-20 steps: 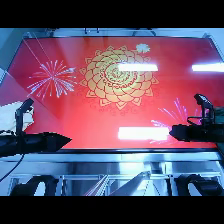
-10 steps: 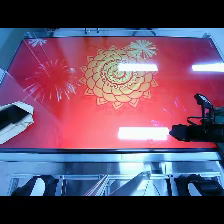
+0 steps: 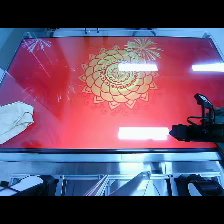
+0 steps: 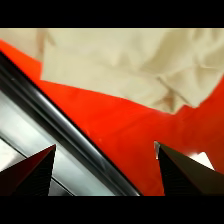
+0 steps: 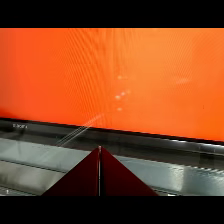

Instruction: Fold the shirts.

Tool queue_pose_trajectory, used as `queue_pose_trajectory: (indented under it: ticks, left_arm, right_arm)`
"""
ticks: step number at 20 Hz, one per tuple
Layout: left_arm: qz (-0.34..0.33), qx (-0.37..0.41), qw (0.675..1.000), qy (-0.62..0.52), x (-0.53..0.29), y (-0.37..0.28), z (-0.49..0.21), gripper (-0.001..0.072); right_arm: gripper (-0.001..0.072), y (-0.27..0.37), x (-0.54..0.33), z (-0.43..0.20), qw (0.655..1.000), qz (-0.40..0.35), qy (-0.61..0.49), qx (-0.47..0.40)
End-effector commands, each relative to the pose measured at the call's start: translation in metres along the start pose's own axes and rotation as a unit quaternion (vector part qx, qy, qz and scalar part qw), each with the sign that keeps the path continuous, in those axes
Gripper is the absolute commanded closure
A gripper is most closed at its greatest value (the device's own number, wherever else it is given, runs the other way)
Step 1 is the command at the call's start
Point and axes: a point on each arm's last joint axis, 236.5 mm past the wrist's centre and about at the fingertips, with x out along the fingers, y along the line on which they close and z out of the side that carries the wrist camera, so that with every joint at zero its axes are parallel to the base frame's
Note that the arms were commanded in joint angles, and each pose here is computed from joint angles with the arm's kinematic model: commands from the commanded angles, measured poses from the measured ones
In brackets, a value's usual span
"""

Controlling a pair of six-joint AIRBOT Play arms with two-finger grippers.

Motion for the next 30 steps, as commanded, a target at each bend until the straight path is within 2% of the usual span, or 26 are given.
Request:
queue_pose_trajectory:
  ticks: [1,3,8,12,13,14,15,17,18,19,21,24,27,30]
  left_arm:
    - [-0.009,-0.043,0.998,0.052,0.045,0.057,-0.008,-0.0013]
    - [-0.037,-0.032,0.997,0.061,0.067,0.058,-0.004,-0.0013]
    - [-0.181,-0.031,0.983,0.024,0.086,0.006,0.049,-0.0001]
    - [-0.174,-0.01,0.982,0.075,0.113,0.002,0.038,0.0001]
    - [-0.176,-0.009,0.98,0.091,0.118,0.001,0.032,0.0052]
    - [-0.182,-0.009,0.978,0.105,0.121,-0.001,0.026,0.0217]
    - [-0.188,-0.008,0.975,0.116,0.121,-0.003,0.022,0.0278]
    - [-0.201,0.003,0.971,0.128,0.115,-0.009,0.015,0.0288]
    - [-0.214,0.016,0.969,0.124,0.109,-0.016,0.016,0.0513]
    - [-0.233,0.034,0.965,0.113,0.1,-0.025,0.018,0.0704]
    - [-0.282,0.04,0.956,0.074,0.076,-0.052,0.033,0.0691]
    - [-0.397,0.085,0.913,0.015,0.018,-0.127,0.046,0.0691]
    - [-0.503,0.161,0.849,0.017,-0.044,-0.228,0.017,0.069]
    - [-0.575,0.246,0.774,0.098,-0.088,-0.324,-0.065,0.069]
  right_arm:
    - [0.0694,0.0,0.0,0.0,1.0,0.0,-0.001,0.0]
    - [0.0694,0.0,0.0,0.003,1.0,0.0,-0.006,0.0]
    - [0.0694,0.0,0.0,0.002,1.0,0.0,-0.005,0.0]
    - [0.0694,0.0,0.0,0.003,1.0,0.0,-0.006,0.0]
    - [0.0694,0.0,0.0,0.003,1.0,0.0,-0.006,0.0]
    - [0.0694,0.0,0.0,0.003,1.0,0.0,-0.006,0.0]
    - [0.0694,0.0,0.0,0.003,1.0,0.0,-0.006,0.0]
    - [0.0694,0.0,0.0,0.003,1.0,0.0,-0.006,0.0]
    - [0.0694,0.0,0.0,0.003,1.0,0.0,-0.006,0.0]
    - [0.0694,0.0,0.0,0.003,1.0,0.0,-0.006,0.0]
    - [0.0694,0.0,0.0,0.003,1.0,0.0,-0.006,0.0]
    - [0.0694,0.0,0.0,0.003,1.0,0.0,-0.006,0.0]
    - [0.0694,0.0,0.0,0.009,1.0,0.0,-0.019,0.0]
    - [0.0695,0.0,0.0,0.014,1.0,0.0,-0.031,0.0]
